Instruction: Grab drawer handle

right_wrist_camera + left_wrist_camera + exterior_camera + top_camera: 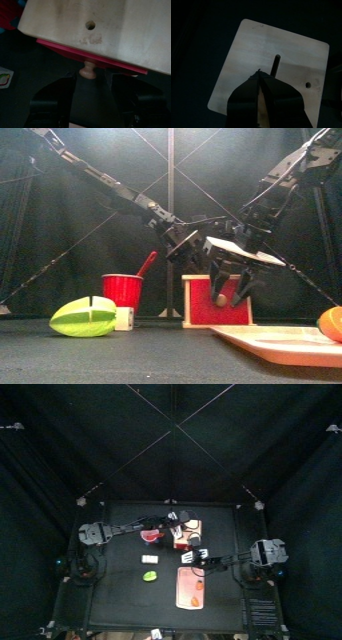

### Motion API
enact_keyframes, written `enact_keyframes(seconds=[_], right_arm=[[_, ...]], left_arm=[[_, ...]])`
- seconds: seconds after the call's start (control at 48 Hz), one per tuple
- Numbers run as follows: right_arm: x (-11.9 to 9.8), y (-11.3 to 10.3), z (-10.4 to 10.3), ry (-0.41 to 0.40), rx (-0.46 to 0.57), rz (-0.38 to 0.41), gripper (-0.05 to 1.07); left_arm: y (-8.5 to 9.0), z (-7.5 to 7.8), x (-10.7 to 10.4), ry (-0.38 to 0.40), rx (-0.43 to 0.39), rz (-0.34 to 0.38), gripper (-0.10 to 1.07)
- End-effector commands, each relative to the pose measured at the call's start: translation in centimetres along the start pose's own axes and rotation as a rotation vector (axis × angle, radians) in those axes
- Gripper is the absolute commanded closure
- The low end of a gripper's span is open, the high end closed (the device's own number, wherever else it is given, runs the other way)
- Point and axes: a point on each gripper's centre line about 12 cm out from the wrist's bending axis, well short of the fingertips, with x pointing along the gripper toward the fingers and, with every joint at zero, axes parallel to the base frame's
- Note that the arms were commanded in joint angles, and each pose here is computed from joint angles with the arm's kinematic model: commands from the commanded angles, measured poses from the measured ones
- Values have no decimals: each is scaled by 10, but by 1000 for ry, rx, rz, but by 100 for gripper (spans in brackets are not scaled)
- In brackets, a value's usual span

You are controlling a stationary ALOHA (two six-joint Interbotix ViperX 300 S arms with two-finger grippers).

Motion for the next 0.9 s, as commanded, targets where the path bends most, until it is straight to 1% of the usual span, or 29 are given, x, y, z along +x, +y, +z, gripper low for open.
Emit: enact_keyframes(seconds=[0.0, 0.188, 0.354, 0.458, 0.688, 0.792, 0.875], right_arm=[[-4, 8, 9, -16, 30, 17, 18], [0, 14, 11, -23, 28, 12, 19], [5, 13, 11, -20, 35, -4, 21], [5, 13, 11, -20, 41, -2, 27], [5, 14, 11, -20, 44, -3, 49], [5, 14, 11, -20, 38, -2, 53], [5, 14, 10, -19, 30, -1, 54]], left_arm=[[0, -1, 0, 9, 0, -2, 48], [-1, -1, 1, 11, 1, -3, 48], [0, -2, 1, 14, 0, -3, 48], [0, -2, 1, 14, 0, -3, 48], [-1, -1, 1, 12, 1, -4, 48], [0, -2, 1, 15, 0, -3, 48], [-1, -2, 1, 14, 1, -4, 48]])
